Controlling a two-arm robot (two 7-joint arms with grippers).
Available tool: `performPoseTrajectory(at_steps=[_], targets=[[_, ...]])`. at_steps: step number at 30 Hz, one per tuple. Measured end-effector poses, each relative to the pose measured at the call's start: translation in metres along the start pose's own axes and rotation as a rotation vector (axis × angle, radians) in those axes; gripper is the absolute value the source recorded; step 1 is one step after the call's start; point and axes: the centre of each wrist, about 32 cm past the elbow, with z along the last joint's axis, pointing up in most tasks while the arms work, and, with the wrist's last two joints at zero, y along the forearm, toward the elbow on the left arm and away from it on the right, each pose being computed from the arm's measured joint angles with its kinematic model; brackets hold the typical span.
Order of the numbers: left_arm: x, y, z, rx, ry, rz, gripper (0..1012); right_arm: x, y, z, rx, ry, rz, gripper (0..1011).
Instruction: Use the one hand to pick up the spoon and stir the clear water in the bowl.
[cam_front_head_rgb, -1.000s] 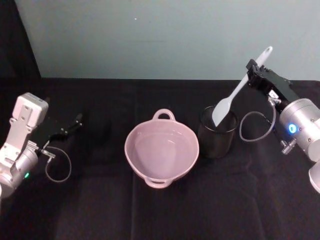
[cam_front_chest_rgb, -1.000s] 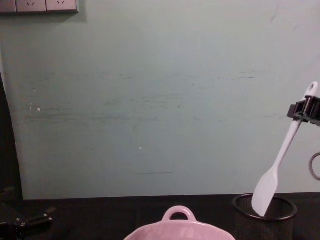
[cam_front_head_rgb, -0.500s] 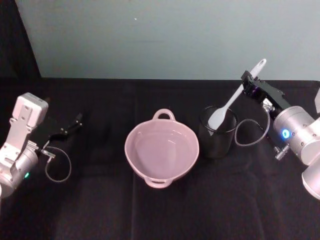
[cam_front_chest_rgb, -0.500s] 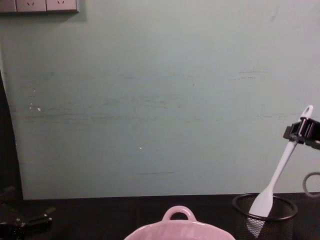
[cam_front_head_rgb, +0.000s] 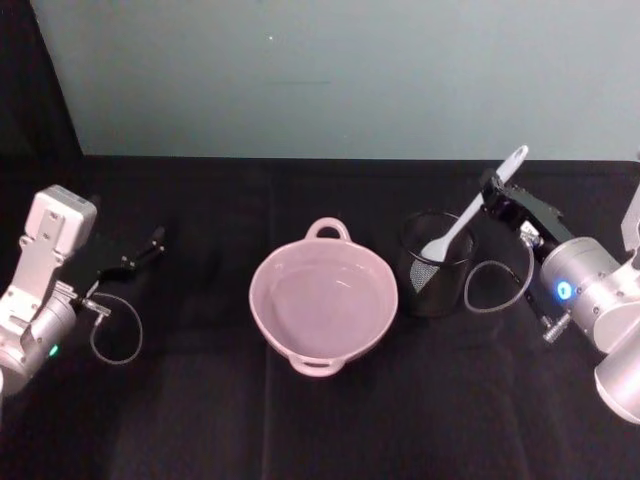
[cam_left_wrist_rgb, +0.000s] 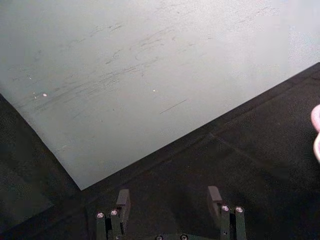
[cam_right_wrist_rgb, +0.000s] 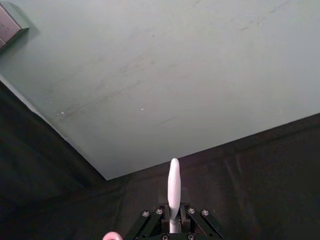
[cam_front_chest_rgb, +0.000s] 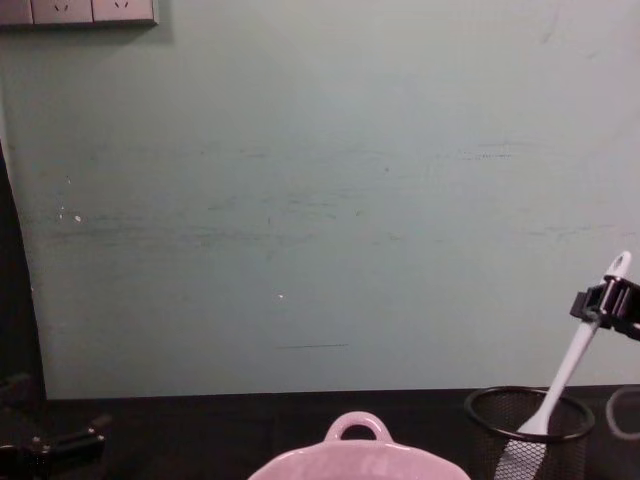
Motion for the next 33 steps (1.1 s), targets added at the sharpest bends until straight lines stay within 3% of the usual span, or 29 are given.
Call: performPoseTrajectory(at_steps=[18, 33], targets=[[0.0000, 0.0000, 0.0000, 0.000, 0.000, 0.000, 1012, -0.006, -0.011, -0.006, 0.004, 0.063, -0.053, 112], [0.0000, 0.0000, 0.0000, 0.000, 0.000, 0.000, 1011, -0.003, -0.016, -0.014, 0.000, 0.070, -0.071, 112]])
